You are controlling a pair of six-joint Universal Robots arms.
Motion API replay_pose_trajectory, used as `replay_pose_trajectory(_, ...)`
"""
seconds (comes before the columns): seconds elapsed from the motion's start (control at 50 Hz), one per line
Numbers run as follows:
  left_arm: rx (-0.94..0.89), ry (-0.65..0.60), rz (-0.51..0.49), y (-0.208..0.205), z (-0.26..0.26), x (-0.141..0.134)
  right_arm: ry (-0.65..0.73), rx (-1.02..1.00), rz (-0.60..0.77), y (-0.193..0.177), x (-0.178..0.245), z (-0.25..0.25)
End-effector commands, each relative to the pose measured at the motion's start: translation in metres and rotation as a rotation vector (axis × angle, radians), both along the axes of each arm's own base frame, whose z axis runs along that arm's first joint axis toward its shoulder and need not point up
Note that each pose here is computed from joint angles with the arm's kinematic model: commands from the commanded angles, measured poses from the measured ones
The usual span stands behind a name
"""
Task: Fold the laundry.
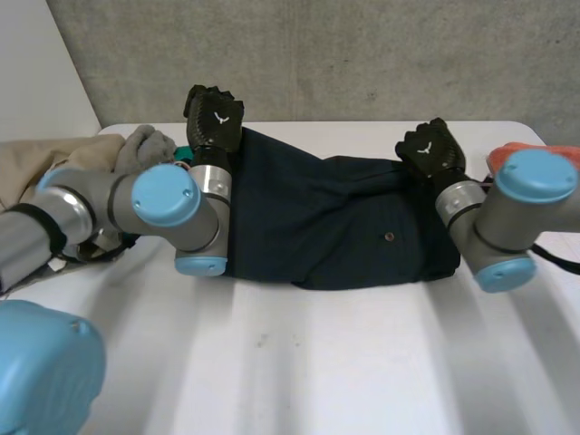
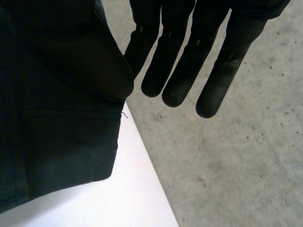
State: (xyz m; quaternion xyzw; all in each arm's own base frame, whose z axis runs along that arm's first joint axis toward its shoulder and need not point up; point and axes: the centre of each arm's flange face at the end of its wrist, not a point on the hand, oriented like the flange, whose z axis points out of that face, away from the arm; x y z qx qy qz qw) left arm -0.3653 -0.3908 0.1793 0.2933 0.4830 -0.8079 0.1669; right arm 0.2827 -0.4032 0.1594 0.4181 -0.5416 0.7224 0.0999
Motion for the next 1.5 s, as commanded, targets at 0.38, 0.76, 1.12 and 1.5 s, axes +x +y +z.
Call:
replay_pose_trajectory(0.38, 0.058, 0.051, -0.108, 0.054, 0.024, 0.002, -0.219, 0.261, -0.092, 0.033, -0.022, 0.051)
replay_pose_trajectory(0.76, 0.439, -0.047, -0.176, 0.111, -0.047, 0.021, -0.186, 0.65, -0.063, 0.076, -0.046, -0.021)
replay_pose_trajectory(1.12, 0.397, -0.01, -0.167, 0.121, -0.013, 0.033, -0.041, 0.271, -0.27, 0.054, -0.091, 0.025)
replay_pose_trajectory(1.5, 0.417, 0.121, -0.191, 0.153, 0.019, 0.056, 0.416, -0.252, 0.492, 0.14, 0.058, 0.009)
